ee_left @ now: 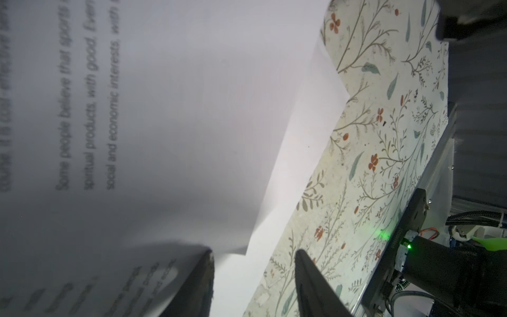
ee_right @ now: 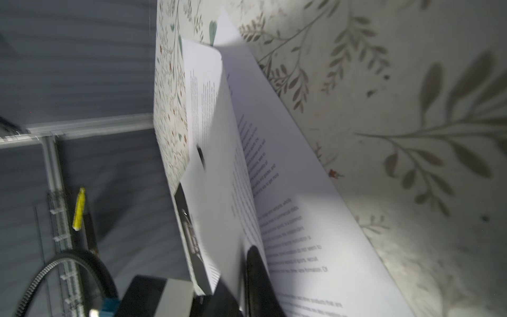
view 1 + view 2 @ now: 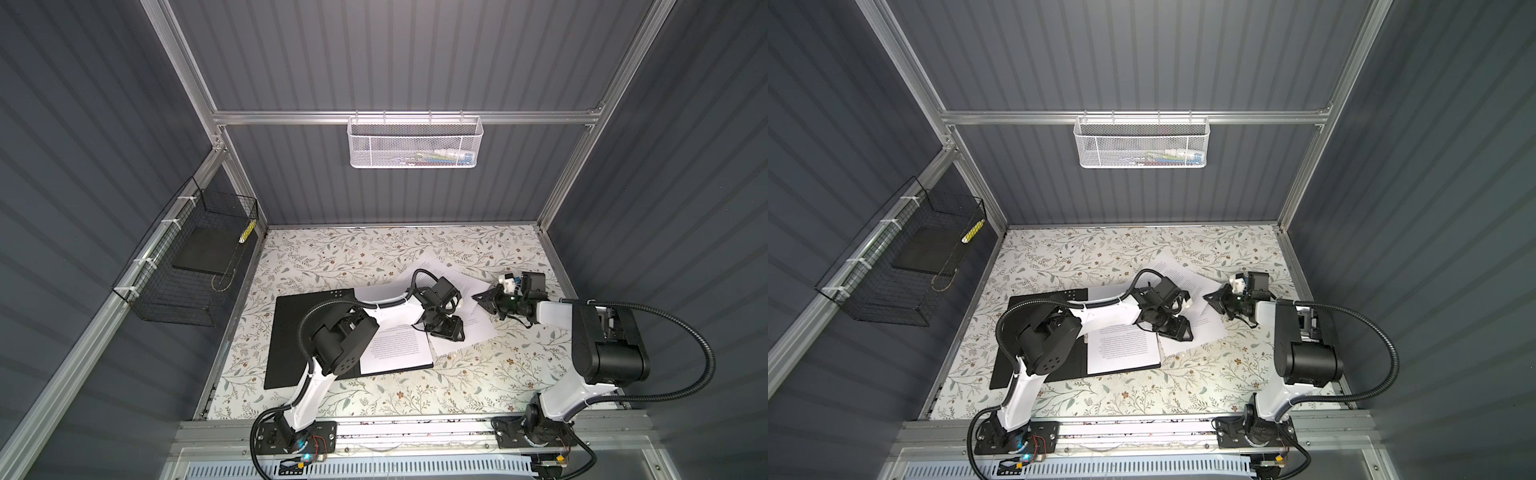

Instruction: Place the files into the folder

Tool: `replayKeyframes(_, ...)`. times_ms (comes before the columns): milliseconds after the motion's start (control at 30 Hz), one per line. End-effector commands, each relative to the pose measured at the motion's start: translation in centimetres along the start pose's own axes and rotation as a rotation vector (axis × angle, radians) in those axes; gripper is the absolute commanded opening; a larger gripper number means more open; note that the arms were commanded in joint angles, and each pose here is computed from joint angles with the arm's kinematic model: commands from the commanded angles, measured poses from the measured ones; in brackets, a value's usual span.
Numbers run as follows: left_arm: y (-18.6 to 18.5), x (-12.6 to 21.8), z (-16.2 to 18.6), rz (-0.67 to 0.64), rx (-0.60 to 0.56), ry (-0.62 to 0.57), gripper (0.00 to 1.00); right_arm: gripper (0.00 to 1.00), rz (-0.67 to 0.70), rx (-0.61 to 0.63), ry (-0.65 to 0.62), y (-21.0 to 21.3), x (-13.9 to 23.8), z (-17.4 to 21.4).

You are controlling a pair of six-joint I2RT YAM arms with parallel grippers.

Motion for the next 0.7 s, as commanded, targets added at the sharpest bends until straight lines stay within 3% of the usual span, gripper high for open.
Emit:
replayKeyframes(0, 3.4, -1.6, 4.0, -0.094, 0.079, 0.178, 0.51, 0.0, -0.002, -0.006, -0.02, 0.2, 0.2, 0.0)
replayKeyframes(133, 0.1, 1.5, -0.8, -0.039, 0.001, 0.039, 0.59, 0.0, -0.002, 0.024, -0.085, 2.1, 2.1, 0.1)
replayKeyframes(367, -5.1, 11.4, -7.6, -0.077, -0.17, -0.265, 0.8, 0.01, -0.054, 0.072, -0.101, 6.7, 4.9, 0.7)
replayKeyframes(533, -6.7, 19.8, -8.0, -0.178, -0.211, -0.474, 0.88, 0.0, -0.038, 0.081, -0.136, 9.5, 7.4, 1.4)
replayKeyframes(667, -5.0, 24.9, -5.3, -0.389, -0.199, -0.575, 1.0, 0.0, -0.061, 0.103, -0.146, 12.9, 8.4, 2.6)
Point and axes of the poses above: each gripper's point midway between its finger pads, its own x axis back along the fingers, its own y axis along the line the jaws close on, z = x × y, the point moved 3 cm from there along x, back along the fingers, and after that the axes turned 10 degrees about -x, right-handed, at the moved point
